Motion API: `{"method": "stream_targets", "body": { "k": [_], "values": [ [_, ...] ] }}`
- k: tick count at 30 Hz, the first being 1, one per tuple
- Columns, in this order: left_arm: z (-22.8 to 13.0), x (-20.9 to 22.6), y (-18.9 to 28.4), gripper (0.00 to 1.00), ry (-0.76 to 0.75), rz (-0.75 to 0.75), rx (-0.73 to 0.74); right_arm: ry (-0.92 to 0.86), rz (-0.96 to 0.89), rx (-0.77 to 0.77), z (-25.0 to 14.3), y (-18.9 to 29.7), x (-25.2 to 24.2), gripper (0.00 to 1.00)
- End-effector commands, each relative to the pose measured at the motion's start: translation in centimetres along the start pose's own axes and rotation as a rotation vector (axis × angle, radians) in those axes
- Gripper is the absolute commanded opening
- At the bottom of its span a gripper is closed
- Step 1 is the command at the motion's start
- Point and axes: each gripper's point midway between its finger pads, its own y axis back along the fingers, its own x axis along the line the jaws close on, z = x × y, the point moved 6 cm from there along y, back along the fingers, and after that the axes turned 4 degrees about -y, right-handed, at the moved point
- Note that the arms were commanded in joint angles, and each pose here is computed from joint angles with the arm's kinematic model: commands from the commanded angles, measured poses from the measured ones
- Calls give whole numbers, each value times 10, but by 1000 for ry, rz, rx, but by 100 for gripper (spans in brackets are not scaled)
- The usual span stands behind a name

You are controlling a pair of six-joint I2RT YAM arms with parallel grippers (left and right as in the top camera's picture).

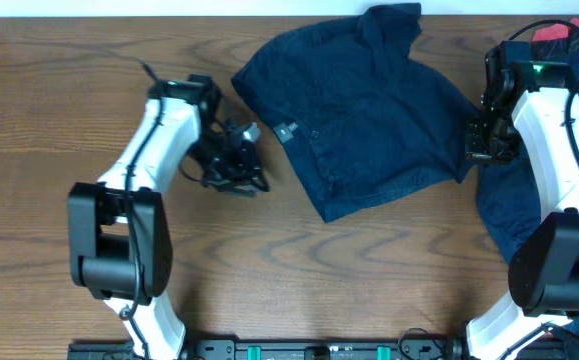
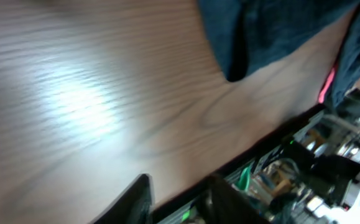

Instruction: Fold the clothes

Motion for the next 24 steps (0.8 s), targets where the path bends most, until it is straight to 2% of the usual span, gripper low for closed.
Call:
{"method": "stream_targets", "body": {
  "k": [1,4,7,11,14,17,24],
  "values": [
    [1,-15,-18,43,54,-37,7,-11,-16,-6,0,1,-1,1],
    [7,-23,-36,57,101,-32,-16,-11,-17,-6,0,1,-1,1],
    [12,-33,-55,65,99,-34,-41,-10,-17,-7,0,1,-1,1],
    [15,-49,-77,65,99,-40,-56,-8,-15,-13,1,1,0,1],
    [12,-60,-93,65,234,-47,-49,-8,-16,-13,1,1,-1,1],
    [12,-71,-108,66,294,-48,-66,-9,-15,-15,1,1,0,1],
    [1,-75,-136,73,545,93,-126,-10,-15,-15,1,1,-1,1]
  ]
}}
